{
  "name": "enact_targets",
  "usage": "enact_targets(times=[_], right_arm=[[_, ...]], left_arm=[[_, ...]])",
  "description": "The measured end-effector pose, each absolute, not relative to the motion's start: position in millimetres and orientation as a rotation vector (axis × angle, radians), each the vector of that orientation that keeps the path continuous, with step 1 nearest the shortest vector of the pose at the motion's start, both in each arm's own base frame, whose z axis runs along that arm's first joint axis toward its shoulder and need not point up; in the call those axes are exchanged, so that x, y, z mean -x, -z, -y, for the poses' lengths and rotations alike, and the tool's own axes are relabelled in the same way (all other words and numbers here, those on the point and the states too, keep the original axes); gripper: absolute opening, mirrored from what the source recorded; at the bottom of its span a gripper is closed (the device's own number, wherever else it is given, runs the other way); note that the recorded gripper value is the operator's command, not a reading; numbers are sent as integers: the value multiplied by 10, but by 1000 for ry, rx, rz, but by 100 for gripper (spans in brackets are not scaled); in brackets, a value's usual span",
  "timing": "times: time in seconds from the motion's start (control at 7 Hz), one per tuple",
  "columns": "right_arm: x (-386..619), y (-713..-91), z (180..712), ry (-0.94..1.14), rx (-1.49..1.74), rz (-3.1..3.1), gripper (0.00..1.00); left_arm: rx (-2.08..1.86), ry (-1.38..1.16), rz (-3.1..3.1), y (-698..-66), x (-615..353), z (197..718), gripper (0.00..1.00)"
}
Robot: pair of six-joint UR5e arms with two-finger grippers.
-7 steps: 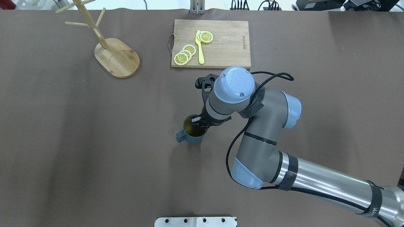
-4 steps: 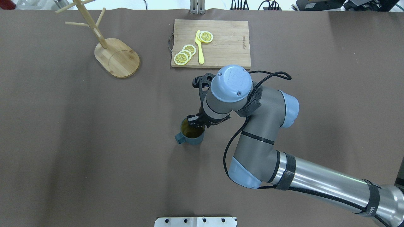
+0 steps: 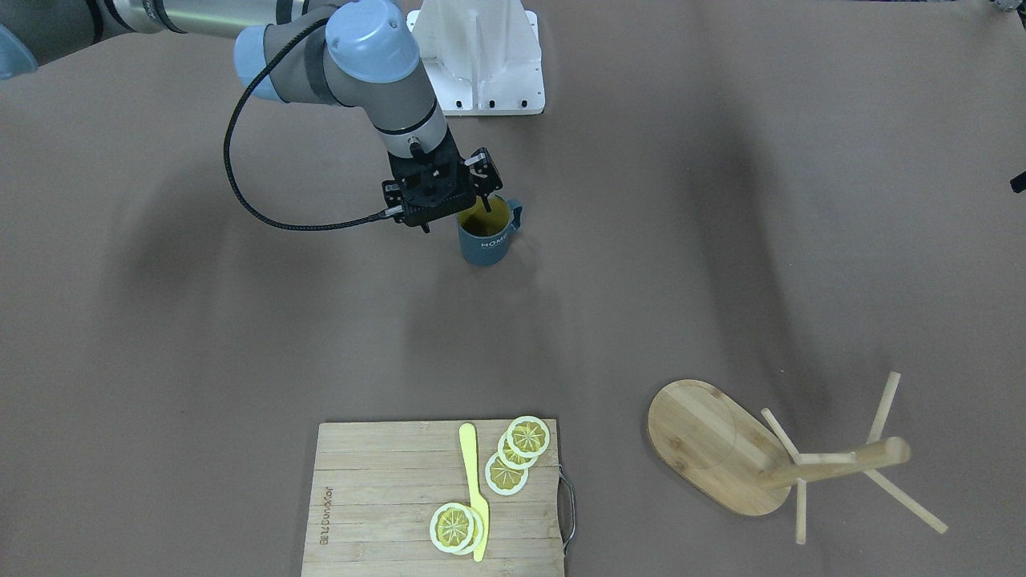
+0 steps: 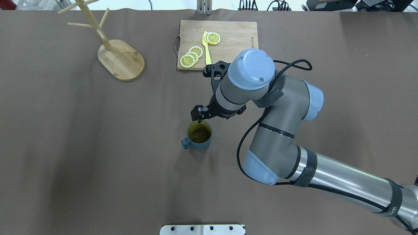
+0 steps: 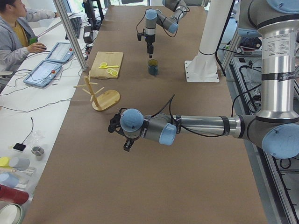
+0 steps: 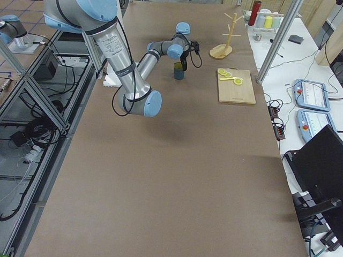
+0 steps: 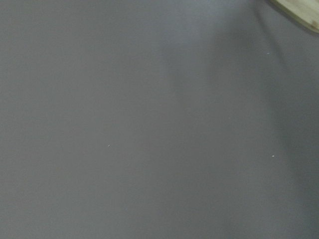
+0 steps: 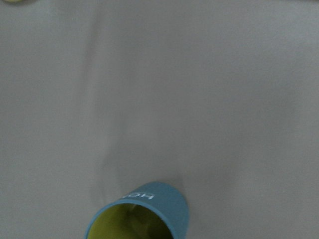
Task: Hang cup on storage rack
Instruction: 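Raise the right gripper away while the left gripper approaches the mug handle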
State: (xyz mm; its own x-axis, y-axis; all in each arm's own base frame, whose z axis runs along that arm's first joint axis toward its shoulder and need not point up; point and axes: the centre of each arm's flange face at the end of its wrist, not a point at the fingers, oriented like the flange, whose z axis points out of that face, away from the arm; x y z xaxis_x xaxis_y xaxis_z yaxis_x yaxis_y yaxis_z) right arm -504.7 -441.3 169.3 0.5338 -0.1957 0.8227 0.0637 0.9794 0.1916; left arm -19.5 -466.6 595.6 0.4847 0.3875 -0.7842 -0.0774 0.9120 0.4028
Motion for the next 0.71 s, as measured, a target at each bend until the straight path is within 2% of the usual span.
enact_targets(times=[0.29, 0.71], right_arm=[[4154, -1996, 4685, 96, -113, 1000, 100], [2979, -2805, 4987, 99, -120, 960, 100]], left_arm=[[-460, -334, -1092, -5475, -396, 4723, 98], [-687, -461, -1190, -4633, -1390, 4794, 97]])
